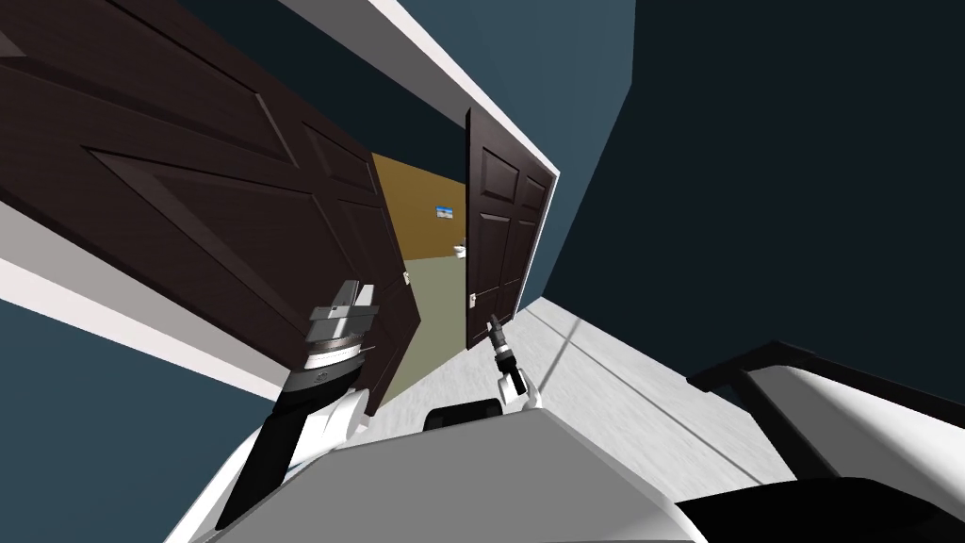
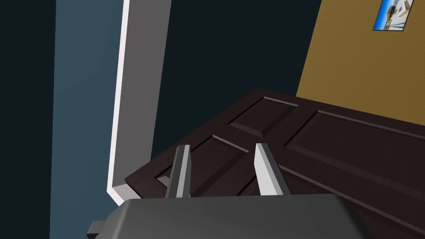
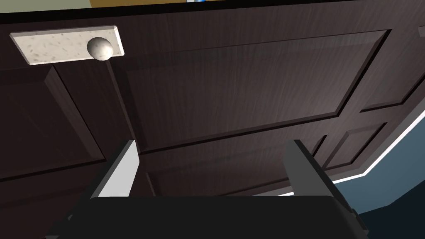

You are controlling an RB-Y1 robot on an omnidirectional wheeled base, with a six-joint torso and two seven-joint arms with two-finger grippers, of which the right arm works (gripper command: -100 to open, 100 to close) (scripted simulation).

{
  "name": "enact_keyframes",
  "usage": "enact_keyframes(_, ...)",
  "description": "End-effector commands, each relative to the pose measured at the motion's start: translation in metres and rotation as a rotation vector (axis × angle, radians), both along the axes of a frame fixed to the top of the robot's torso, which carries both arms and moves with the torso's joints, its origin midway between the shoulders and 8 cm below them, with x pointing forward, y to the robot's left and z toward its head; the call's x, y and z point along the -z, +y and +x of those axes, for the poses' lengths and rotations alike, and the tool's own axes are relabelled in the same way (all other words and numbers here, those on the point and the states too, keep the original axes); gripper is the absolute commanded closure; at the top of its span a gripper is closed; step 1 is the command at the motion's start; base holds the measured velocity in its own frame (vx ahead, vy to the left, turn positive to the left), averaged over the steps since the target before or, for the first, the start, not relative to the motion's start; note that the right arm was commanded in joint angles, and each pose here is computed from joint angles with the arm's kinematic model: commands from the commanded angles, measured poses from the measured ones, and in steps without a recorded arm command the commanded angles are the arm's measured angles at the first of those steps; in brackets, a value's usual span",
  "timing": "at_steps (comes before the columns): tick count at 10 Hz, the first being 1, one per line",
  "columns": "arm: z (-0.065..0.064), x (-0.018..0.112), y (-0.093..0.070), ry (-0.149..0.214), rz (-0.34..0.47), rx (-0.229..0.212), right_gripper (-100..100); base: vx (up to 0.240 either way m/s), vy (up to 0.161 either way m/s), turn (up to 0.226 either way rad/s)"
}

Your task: Push the door open

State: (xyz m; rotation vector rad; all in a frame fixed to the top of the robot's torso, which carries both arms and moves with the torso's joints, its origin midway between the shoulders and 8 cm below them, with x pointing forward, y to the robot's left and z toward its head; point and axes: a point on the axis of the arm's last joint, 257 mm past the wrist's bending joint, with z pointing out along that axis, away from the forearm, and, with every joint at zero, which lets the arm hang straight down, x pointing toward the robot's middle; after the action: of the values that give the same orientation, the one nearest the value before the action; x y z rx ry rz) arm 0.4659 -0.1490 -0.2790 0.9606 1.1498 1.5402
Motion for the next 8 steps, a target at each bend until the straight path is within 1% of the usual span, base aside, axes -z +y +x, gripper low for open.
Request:
enact_keyframes(1, 0.001, 0.011, 0.005, 0.019, -0.008, -0.010, -100, 0.049, -0.040, 0.055)
enact_keyframes(4, 0.005, 0.030, 0.014, 0.055, -0.026, -0.034, -100, 0.083, -0.055, 0.087)
enact_keyframes(5, 0.005, 0.040, 0.016, 0.075, -0.034, -0.040, -100, 0.089, -0.053, 0.088)
enact_keyframes(8, 0.007, 0.059, 0.023, 0.113, -0.053, -0.061, -100, 0.085, -0.046, 0.075)
